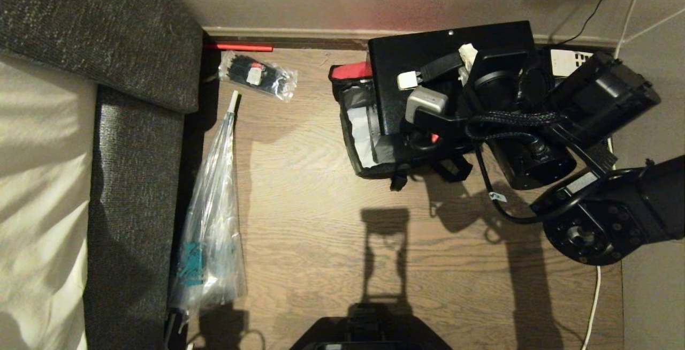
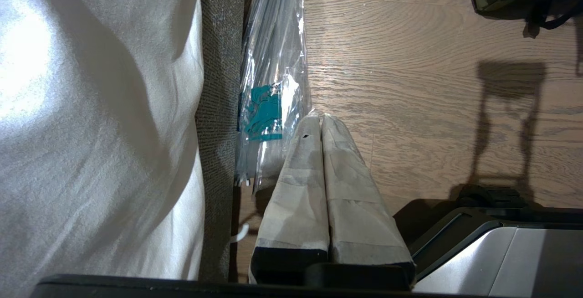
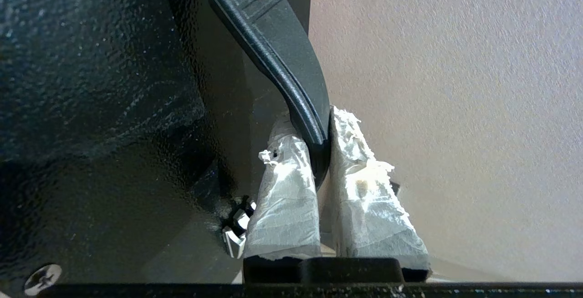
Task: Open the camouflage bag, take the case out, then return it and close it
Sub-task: Lift the black box, then release the handle
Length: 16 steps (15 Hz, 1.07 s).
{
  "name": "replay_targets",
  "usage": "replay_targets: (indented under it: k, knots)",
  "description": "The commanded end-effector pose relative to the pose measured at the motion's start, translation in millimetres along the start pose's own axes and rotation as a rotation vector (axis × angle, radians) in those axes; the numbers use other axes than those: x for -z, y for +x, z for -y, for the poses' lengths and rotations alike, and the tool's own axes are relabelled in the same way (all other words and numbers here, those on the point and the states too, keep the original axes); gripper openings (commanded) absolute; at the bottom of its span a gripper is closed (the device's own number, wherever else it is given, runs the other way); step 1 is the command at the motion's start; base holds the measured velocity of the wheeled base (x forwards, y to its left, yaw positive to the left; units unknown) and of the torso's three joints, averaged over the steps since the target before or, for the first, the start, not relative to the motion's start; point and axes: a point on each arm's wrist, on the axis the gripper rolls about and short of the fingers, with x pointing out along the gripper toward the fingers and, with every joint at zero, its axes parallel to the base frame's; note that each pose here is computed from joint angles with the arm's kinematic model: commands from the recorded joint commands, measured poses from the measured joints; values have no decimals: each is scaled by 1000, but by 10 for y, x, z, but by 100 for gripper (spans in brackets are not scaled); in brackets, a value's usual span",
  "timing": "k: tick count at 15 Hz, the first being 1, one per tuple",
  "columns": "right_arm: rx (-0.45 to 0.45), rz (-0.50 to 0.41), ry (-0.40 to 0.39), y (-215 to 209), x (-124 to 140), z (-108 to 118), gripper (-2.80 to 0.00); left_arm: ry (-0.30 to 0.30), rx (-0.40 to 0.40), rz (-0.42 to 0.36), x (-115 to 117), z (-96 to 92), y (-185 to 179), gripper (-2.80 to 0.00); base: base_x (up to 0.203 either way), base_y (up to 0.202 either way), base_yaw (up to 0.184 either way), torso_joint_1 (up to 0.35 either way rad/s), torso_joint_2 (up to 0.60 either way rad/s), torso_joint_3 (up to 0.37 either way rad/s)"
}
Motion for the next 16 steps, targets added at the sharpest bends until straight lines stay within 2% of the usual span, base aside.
replay_targets:
  k: [1, 7, 16]
  knots:
    - [27, -16, 3, -35, 84, 121, -280, 0, 0, 0, 0, 0, 0, -280, 0, 0, 0, 0, 0, 0]
    - [21, -115, -39, -5, 441, 190, -280, 0, 0, 0, 0, 0, 0, -280, 0, 0, 0, 0, 0, 0]
    - [9, -301, -114, 45, 1092, 116, -280, 0, 0, 0, 0, 0, 0, -280, 0, 0, 0, 0, 0, 0]
